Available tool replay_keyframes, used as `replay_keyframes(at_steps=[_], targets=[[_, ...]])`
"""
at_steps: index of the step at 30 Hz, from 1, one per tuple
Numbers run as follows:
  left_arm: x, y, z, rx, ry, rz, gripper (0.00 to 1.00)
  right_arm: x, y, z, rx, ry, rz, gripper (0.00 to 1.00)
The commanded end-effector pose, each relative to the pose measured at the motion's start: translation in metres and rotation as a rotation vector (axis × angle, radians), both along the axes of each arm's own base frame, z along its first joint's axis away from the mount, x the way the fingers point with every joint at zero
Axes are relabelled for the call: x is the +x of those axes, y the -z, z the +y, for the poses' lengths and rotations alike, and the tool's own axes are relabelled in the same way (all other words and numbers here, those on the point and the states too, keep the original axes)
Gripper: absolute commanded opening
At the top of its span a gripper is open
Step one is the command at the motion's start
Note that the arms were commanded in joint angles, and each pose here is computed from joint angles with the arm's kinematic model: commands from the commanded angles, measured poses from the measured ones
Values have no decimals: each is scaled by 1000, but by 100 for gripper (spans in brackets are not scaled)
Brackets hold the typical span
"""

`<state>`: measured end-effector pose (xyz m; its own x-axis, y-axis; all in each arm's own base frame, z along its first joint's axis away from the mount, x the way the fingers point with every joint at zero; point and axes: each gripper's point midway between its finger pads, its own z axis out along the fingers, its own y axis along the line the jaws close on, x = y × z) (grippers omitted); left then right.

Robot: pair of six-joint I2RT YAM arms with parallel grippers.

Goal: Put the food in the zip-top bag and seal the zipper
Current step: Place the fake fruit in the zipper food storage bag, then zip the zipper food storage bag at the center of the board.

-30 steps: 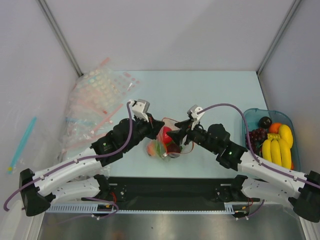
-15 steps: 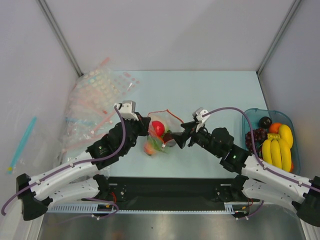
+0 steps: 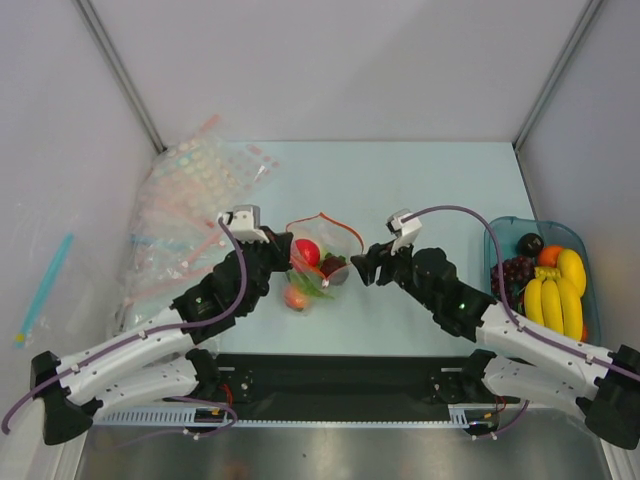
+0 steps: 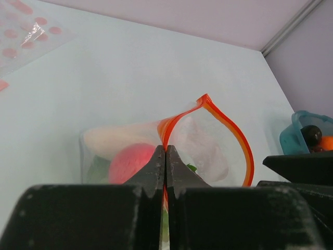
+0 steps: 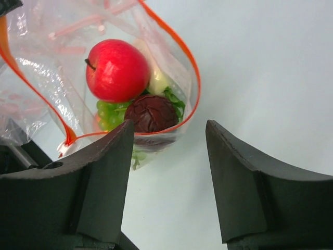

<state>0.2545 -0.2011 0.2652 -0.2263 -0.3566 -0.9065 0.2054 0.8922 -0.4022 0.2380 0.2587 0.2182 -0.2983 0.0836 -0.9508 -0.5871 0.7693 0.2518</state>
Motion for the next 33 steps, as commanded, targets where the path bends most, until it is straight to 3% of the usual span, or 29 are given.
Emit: replay_keyframes(at_steps=[1, 5, 16, 22, 24, 26, 28, 33], targets=[[4, -13, -6, -36, 18, -38, 0, 12, -27, -14, 82, 96, -36, 61], [0, -17, -15, -39, 75, -57, 0, 19, -24, -22, 116, 119, -14, 54], [-3, -22, -19, -46, 112, -78, 0, 23, -9, -8, 115, 43, 46, 49], [-6, -24, -27, -38, 162, -93, 0, 26, 3, 2, 99, 16, 87, 42], [-7, -25, -28, -37, 167, -95, 0, 27, 4, 4, 94, 12, 93, 32], [-7, -24, -29, -31, 177, -95, 0, 26, 5, 6, 89, 2, 99, 10], [-8, -26, -30, -33, 186, -101, 0, 24, 2, 7, 92, -16, 92, 0], [-17, -32, -49, -53, 299, -129, 0, 10, -24, 5, 158, -71, 22, 0]])
